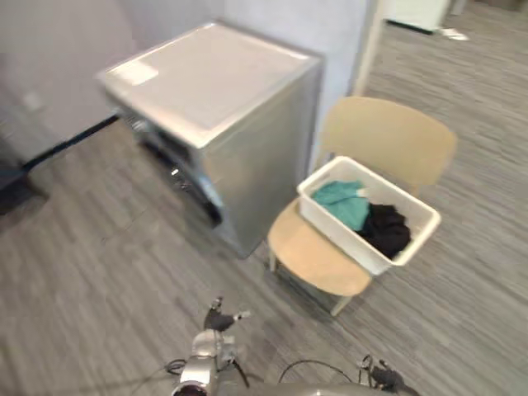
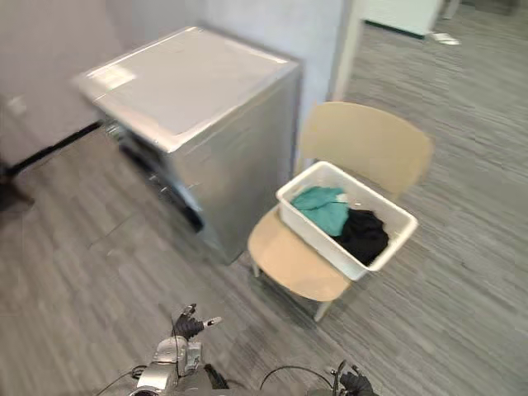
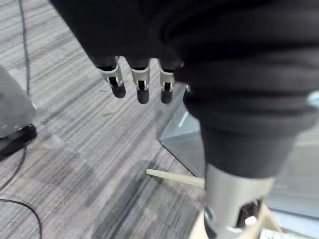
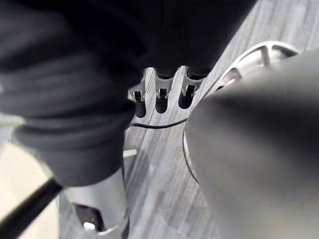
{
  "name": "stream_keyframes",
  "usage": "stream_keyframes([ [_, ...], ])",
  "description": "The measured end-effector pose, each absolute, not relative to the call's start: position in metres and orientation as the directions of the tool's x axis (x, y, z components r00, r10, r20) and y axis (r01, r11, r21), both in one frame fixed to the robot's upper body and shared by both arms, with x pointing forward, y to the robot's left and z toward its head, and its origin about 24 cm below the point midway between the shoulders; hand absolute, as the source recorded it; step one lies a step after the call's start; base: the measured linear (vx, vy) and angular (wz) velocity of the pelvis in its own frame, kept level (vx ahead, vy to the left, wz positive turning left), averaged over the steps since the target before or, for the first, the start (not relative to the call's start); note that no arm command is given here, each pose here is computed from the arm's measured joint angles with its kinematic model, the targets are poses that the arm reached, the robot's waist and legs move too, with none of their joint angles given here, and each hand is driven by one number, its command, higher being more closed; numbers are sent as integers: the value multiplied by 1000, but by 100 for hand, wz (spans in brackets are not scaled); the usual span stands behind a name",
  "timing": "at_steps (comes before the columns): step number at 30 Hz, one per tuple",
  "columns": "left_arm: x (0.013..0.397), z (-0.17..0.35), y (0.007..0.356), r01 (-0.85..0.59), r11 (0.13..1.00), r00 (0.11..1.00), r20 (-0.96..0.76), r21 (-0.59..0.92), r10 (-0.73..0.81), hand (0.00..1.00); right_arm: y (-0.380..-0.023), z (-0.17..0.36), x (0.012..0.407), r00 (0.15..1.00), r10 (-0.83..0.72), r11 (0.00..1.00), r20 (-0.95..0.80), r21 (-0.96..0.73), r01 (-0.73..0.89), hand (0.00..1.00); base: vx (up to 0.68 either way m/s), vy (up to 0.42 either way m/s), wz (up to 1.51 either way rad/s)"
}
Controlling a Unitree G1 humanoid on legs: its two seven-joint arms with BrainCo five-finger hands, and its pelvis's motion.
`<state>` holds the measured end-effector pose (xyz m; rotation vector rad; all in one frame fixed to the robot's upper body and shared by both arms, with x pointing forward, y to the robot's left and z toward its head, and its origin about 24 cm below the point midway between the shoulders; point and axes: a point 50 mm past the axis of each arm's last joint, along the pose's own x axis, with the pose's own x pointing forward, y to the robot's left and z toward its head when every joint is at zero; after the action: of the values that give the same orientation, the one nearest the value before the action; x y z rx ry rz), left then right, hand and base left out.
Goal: Pick up the laundry basket with both hands and put the clothes into the washing machine.
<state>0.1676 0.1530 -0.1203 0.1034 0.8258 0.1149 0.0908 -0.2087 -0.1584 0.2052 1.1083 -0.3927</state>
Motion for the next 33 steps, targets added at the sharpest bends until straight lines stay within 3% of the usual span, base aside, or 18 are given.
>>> stream_keyframes([
  [4,152,-127,142,-9,994,656,-750,110,89,0,-213,-158,90,391,-231,923,-891,-72,379,0,131,320,154],
  [8,162,-123,144,-2,992,682,-726,124,92,0,-206,-149,106,485,-208,944,-849,-44,327,0,140,88,183],
  [14,166,-119,142,-13,993,698,-710,119,95,0,-196,-144,118,535,-195,936,-822,7,352,0,115,-86,157],
  [20,188,-107,133,-45,994,740,-665,96,98,0,-189,-130,134,611,-210,932,-763,31,360,0,403,-140,38],
  [26,193,-102,147,-106,988,751,-642,111,153,0,-182,-130,136,603,-216,935,-768,14,353,0,210,46,-23],
  [31,161,-118,156,-129,981,680,-707,146,195,0,-178,-112,169,694,-223,956,-684,-13,294,0,182,359,-99],
  [33,149,-124,151,-133,981,658,-727,141,194,0,-195,-101,180,723,-285,944,-629,-52,326,0,221,568,-146],
])
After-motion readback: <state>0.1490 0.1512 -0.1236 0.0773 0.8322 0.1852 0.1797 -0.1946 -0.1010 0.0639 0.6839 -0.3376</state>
